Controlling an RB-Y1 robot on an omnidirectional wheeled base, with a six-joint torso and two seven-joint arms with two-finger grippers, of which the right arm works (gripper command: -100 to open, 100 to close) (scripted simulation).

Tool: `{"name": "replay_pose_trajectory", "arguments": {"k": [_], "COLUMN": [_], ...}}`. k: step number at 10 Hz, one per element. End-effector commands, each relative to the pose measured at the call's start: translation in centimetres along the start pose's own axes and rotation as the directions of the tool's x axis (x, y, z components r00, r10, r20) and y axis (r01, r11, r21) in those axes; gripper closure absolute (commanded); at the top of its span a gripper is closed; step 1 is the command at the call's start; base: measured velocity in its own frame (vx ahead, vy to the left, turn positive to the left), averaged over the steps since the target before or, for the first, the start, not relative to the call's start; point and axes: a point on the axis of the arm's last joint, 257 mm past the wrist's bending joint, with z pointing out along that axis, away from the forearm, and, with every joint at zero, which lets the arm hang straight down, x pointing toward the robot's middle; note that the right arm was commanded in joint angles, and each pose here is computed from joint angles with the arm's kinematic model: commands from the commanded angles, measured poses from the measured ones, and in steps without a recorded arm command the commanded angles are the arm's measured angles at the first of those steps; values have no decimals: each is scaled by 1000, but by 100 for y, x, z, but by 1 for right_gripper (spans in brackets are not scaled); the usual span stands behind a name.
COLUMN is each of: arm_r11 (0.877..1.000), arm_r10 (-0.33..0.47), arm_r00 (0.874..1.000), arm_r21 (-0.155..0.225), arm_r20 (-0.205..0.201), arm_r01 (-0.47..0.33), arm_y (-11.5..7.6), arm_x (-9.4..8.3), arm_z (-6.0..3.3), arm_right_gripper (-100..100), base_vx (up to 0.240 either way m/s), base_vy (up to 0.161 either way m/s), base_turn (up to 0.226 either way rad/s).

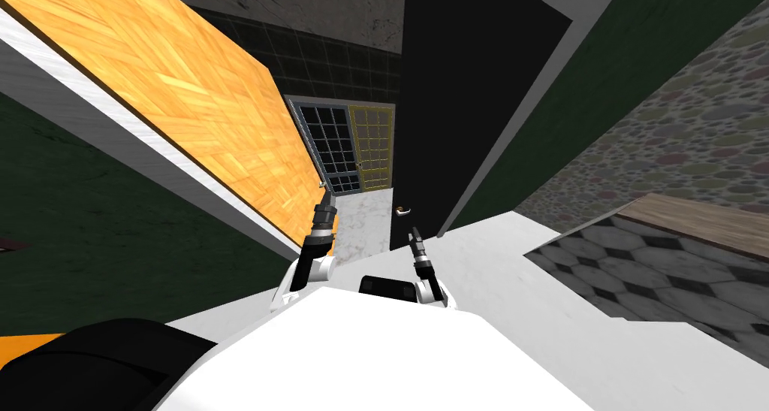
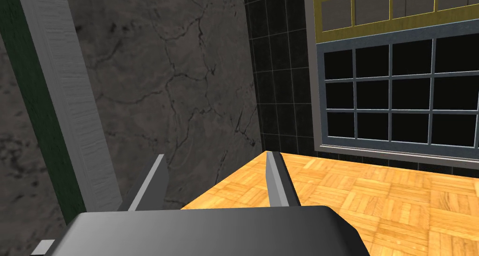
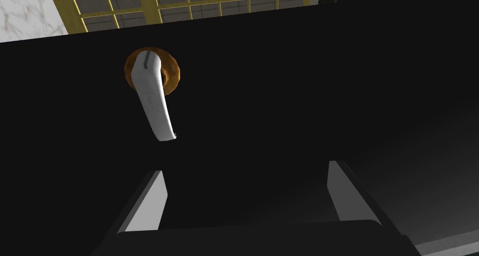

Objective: Push the door open

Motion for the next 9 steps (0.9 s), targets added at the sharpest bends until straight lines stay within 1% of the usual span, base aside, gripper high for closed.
{"name": "replay_pose_trajectory", "arguments": {"k": [1, 2, 3, 5, 7, 9], "arm_r11": [1000, 999, 998, 996, 991, 988], "arm_r10": [-3, -4, -7, -10, -15, -17], "arm_r00": [1000, 1000, 1000, 999, 999, 998], "arm_r21": [26, 40, 67, 92, 133, 155], "arm_r20": [-9, -14, -24, -33, -48, -56], "arm_r01": [3, 5, 9, 13, 21, 26], "arm_y": [-114, -178, -300, -414, -597, -692], "arm_x": [14, 29, 58, 83, 123, 144], "arm_z": [-29, -45, -79, -114, -179, -216], "arm_right_gripper": [-100, -100, -100, -100, -100, -100], "base_vx": [64, 64, 85, 78, 105, 122], "base_vy": [-71, -62, -100, -107, -104, -107], "base_turn": [100, 86, 166, 91, 121, 88]}}
